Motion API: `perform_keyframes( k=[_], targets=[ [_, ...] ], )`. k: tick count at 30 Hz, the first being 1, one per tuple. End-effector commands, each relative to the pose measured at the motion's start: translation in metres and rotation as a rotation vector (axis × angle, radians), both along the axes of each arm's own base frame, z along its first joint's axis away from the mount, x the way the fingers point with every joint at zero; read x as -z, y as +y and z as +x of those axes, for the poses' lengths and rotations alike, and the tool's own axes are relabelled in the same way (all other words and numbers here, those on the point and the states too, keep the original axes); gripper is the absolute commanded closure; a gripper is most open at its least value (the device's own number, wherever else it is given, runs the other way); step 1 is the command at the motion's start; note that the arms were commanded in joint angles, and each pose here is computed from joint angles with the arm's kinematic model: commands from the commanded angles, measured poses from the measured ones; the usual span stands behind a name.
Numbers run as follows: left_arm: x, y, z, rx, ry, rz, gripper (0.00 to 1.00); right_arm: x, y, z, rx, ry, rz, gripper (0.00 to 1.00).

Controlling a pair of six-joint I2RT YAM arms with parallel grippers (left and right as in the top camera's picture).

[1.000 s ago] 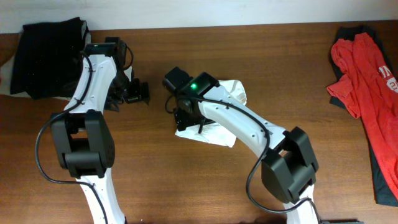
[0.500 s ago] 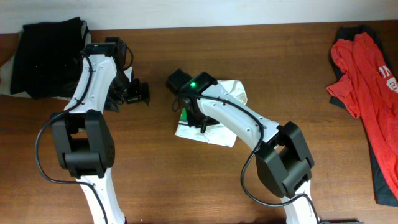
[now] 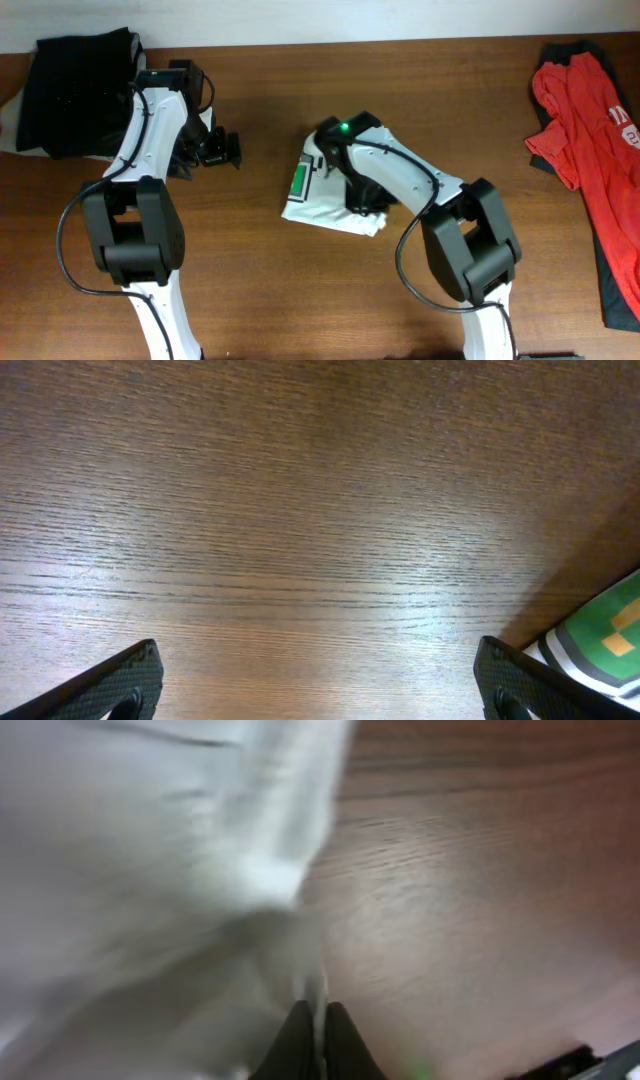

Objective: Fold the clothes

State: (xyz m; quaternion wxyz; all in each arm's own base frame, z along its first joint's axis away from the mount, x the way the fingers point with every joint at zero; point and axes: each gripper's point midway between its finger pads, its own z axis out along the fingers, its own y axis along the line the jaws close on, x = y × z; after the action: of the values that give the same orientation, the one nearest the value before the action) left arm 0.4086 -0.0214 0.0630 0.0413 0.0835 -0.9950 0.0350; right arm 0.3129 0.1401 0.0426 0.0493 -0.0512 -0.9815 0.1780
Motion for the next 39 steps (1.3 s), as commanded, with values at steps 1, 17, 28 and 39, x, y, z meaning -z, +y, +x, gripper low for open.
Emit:
perform_keyframes(
  k=[1, 17, 28, 39],
  targets=[
    [0.003, -0.003, -0.001, 0.000, 0.007, -0.011, 0.01, 0.020, -0.032, -0.007, 0.080, 0.025, -0.065, 0.86],
    [0.002, -0.036, 0.016, 0.055, -0.071, -0.111, 0.01, -0.115, -0.089, 0.018, 0.224, -0.206, 0.078, 0.01],
    [0.034, -0.154, 0.005, 0.343, -0.206, -0.655, 0.01, -0.121, -0.144, 0.013, 0.264, -0.178, 0.276, 0.01],
    [0.084, -0.203, -0.027, 0.365, -0.065, -0.848, 0.01, -0.093, -0.143, 0.016, 0.265, -0.178, 0.280, 0.01]
  ],
)
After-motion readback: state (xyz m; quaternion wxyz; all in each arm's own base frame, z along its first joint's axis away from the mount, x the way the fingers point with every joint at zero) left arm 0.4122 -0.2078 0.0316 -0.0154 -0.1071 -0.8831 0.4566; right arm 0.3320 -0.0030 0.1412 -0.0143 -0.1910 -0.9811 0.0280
